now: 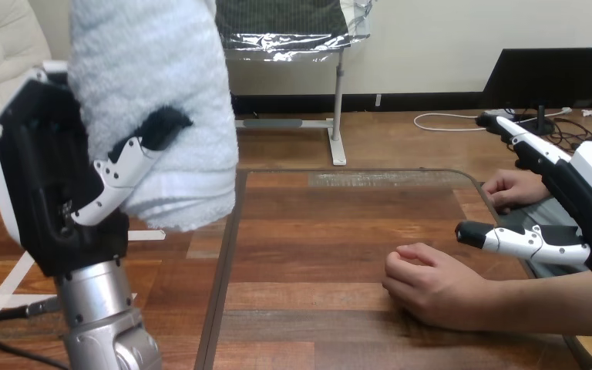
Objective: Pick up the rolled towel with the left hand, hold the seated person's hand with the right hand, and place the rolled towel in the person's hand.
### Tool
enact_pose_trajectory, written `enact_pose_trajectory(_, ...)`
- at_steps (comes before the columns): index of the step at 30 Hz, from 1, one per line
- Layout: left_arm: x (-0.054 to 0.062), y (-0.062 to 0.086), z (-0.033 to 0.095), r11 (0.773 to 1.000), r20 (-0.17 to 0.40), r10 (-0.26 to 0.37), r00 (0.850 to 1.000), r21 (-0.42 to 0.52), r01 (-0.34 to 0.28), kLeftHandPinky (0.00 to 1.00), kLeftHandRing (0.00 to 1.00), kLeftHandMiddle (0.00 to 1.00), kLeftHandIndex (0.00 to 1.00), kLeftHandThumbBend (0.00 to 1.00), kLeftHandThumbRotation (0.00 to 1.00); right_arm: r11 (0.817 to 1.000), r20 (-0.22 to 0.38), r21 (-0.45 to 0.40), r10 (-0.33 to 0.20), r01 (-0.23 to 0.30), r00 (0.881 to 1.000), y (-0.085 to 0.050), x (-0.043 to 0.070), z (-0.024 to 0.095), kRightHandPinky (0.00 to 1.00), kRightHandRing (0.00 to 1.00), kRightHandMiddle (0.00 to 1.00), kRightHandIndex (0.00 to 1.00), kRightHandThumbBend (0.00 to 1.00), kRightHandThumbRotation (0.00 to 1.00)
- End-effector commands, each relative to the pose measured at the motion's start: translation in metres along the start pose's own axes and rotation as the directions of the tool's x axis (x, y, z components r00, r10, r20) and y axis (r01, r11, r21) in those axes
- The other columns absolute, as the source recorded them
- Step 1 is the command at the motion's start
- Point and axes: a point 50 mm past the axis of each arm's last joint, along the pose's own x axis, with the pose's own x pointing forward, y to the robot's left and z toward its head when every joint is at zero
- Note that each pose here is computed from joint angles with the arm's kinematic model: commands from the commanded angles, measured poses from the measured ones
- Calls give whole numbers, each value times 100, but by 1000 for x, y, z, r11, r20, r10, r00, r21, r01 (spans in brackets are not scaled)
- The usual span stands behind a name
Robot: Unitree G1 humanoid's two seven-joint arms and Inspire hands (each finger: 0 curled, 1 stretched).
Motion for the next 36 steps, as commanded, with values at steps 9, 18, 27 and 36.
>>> enact_pose_trajectory(9,10,-4,5,1000,55,-16,998,-24,17,18,24,31,36,48,0,995,17,-102,22,-20,1000,-12,14,-2,87,92,93,93,94,70)
enact_pose_trajectory(18,9,-3,4,999,54,-28,998,-35,30,18,24,32,36,49,0,987,-6,-133,90,-90,996,-7,17,-7,88,91,92,92,95,62)
enact_pose_trajectory(27,8,-2,2,999,54,-40,998,-28,42,19,25,32,37,50,0,976,-37,-137,164,-167,986,0,19,-14,86,89,90,91,97,54)
enact_pose_trajectory(36,6,0,0,998,49,-48,998,-33,49,20,26,33,38,51,0,963,-71,-137,225,-233,972,6,20,-20,87,87,89,89,100,49)
